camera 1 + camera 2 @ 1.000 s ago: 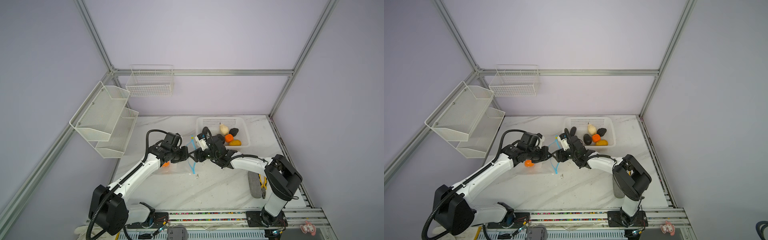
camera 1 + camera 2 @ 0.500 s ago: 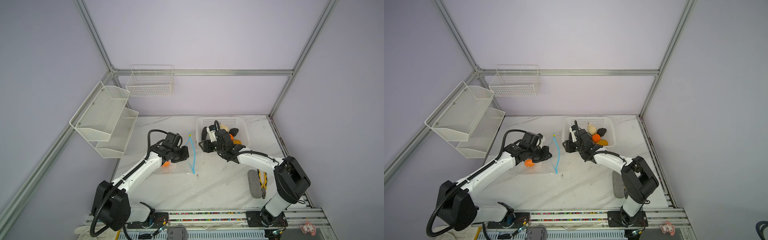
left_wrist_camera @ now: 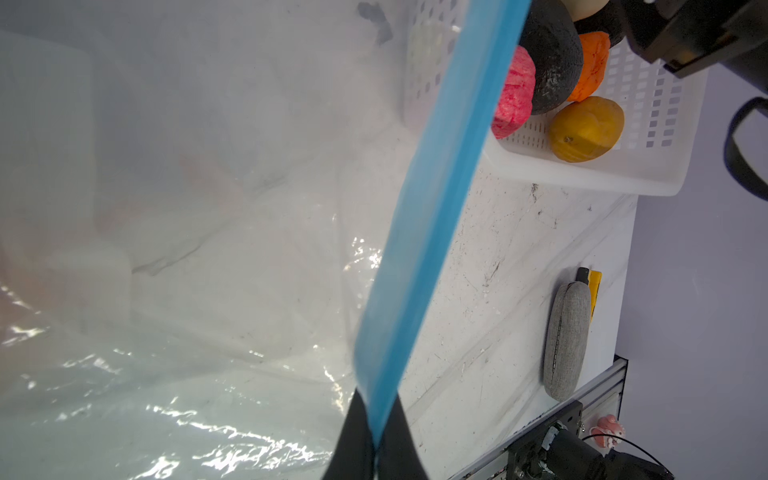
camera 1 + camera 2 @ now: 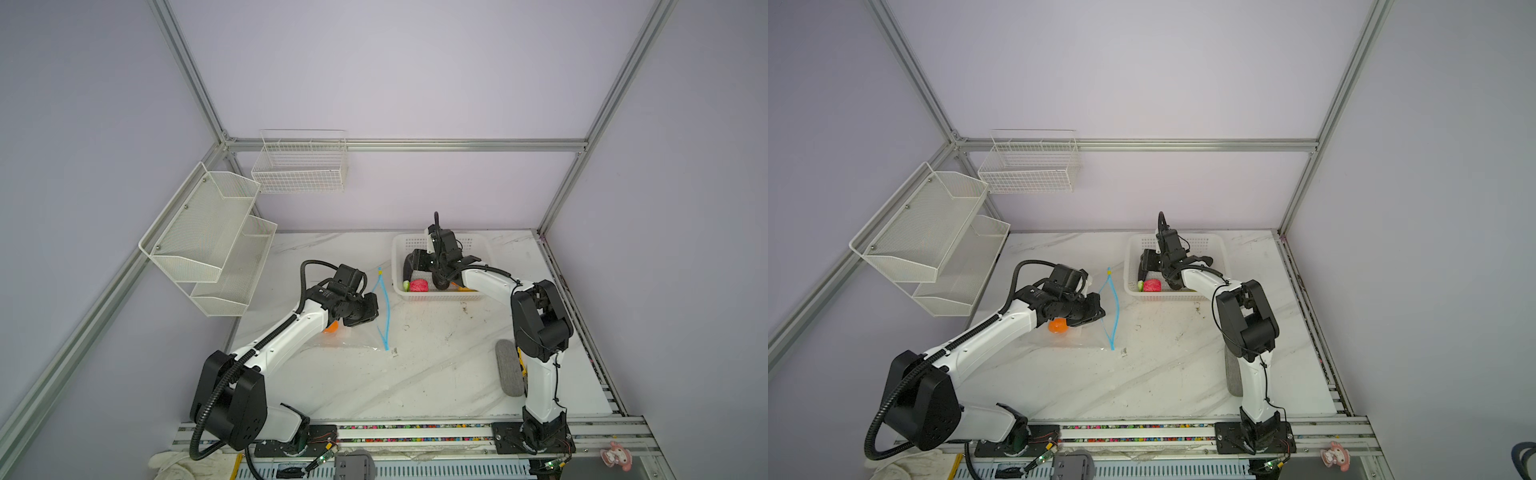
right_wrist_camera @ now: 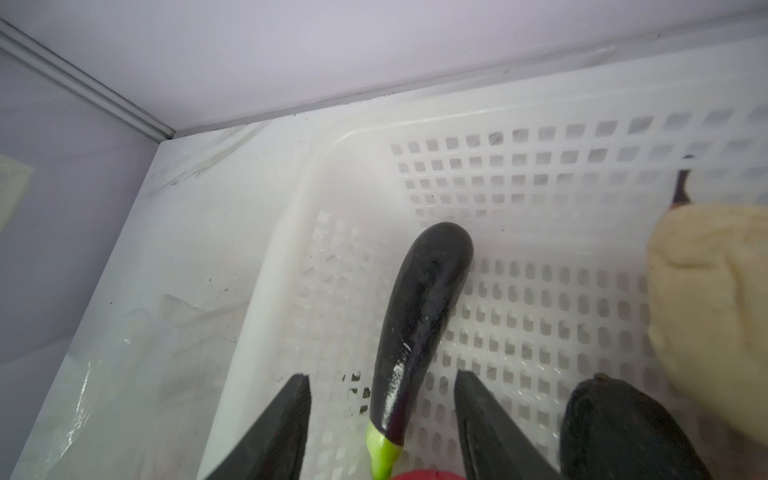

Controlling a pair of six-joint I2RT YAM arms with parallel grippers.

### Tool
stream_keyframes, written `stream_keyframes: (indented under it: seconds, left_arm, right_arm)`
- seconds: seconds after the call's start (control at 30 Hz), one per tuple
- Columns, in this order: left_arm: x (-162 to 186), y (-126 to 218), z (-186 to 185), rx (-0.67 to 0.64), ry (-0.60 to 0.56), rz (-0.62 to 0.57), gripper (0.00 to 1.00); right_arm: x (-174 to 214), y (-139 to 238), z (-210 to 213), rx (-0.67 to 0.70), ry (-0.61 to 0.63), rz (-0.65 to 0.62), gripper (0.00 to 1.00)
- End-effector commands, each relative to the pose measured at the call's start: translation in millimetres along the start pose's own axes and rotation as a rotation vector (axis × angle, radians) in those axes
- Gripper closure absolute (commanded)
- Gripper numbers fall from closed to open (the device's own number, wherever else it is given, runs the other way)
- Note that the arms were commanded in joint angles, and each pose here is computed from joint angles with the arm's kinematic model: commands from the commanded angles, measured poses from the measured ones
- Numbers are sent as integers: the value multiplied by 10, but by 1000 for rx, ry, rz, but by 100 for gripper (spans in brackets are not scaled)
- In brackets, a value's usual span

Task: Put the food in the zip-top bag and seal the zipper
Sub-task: 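Move the right gripper over the basket down to the black eggplant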

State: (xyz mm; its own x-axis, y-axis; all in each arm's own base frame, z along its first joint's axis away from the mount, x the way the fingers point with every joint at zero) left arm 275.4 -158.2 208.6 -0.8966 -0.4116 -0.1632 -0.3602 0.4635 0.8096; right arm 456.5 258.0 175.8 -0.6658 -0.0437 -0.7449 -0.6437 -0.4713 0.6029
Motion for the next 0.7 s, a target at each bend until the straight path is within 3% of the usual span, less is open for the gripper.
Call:
stream_keyframes:
  seconds: [0.0,0.27,0.67]
  left_arm:
    - [-127,152,-220,84,-27,-44,100]
    - [-126,34,-168,54,-17,-18,100]
    - [-138,27,-193,62,-24,-11,100]
  right_arm:
    - [-14,-110,-49,63,-67,52,39]
    - [-31,-448,-137,100,-116,93,29]
    - [-25,-760,-289,127,-134,109,33]
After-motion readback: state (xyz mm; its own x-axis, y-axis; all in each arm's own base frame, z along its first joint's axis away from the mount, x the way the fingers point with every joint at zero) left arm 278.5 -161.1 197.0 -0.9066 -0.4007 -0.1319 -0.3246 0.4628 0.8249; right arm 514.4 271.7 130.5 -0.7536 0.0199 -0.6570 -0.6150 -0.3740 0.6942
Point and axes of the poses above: each gripper's point midway between its finger pads, its own y axis back along the fingers, its own z axis along the line the jaws close on, x = y × z, the point moved 8 cm from there along y, back along the fingers, and after that the axes turned 13 degrees about y, right-handed, at the moved point
